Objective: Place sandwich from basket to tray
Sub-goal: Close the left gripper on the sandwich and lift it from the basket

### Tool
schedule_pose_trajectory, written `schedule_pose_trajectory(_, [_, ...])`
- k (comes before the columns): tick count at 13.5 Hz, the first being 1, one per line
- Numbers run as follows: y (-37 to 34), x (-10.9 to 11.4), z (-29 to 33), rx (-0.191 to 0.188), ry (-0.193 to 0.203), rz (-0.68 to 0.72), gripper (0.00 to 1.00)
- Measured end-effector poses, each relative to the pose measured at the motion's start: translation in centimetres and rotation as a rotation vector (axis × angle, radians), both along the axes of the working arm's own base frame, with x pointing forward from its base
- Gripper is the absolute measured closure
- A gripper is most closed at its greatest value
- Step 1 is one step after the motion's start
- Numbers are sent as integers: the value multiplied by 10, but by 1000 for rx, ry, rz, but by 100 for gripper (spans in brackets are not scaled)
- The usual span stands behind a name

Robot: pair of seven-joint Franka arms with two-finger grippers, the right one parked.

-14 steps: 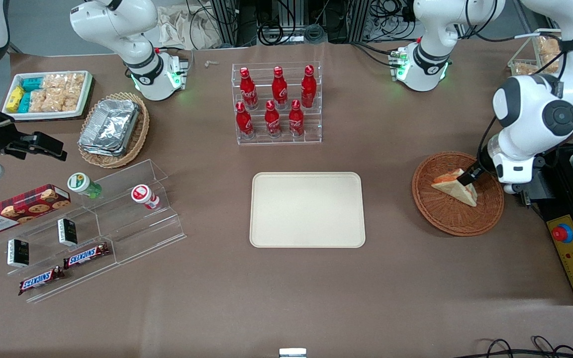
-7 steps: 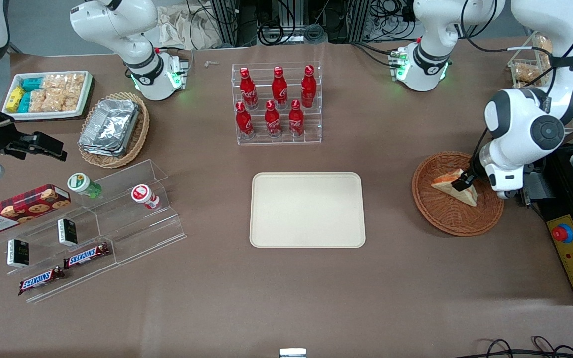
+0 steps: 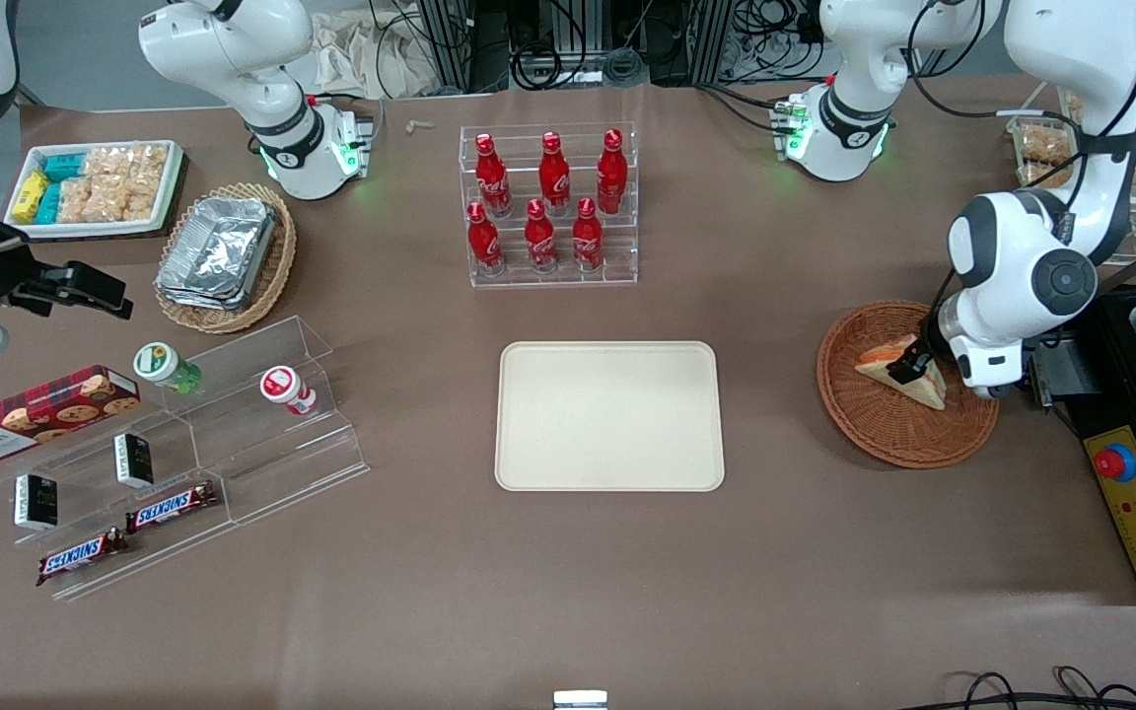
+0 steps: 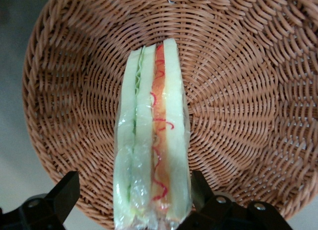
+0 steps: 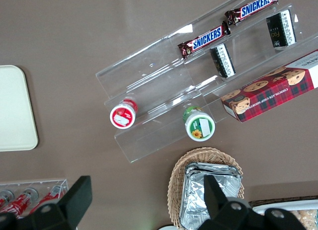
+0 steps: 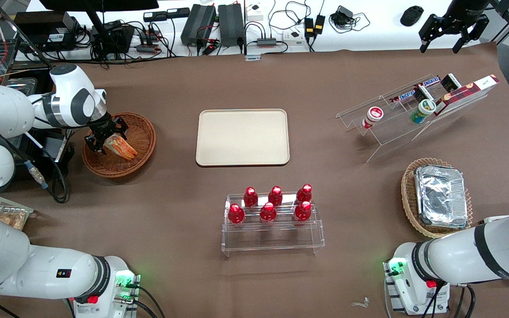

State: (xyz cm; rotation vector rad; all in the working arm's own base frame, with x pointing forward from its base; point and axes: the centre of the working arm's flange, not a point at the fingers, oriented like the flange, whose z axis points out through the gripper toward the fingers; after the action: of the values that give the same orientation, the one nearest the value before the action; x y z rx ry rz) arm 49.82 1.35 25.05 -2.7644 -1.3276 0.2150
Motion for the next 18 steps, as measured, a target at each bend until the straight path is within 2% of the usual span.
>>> schedule_pose_trajectory(9, [-2,2,-15,-1,-7,13,1])
schedule_pose_trajectory(11, [-3,2,-17,-1,-8,17,4])
schedule_pose_trajectory(12, [-3,2,-19,0,-7,20,10])
schedule_pose_trajectory(13, [-3,2,-20,0,-8,26,10])
schedule_pose_trajectory(14, [-3,3,-20,1,-7,33,15])
schedule_pose_trajectory(16, [-3,3,-20,2,-8,39,41])
schedule_pose_trajectory(18, [-5,5,-19,1,-13,39,59])
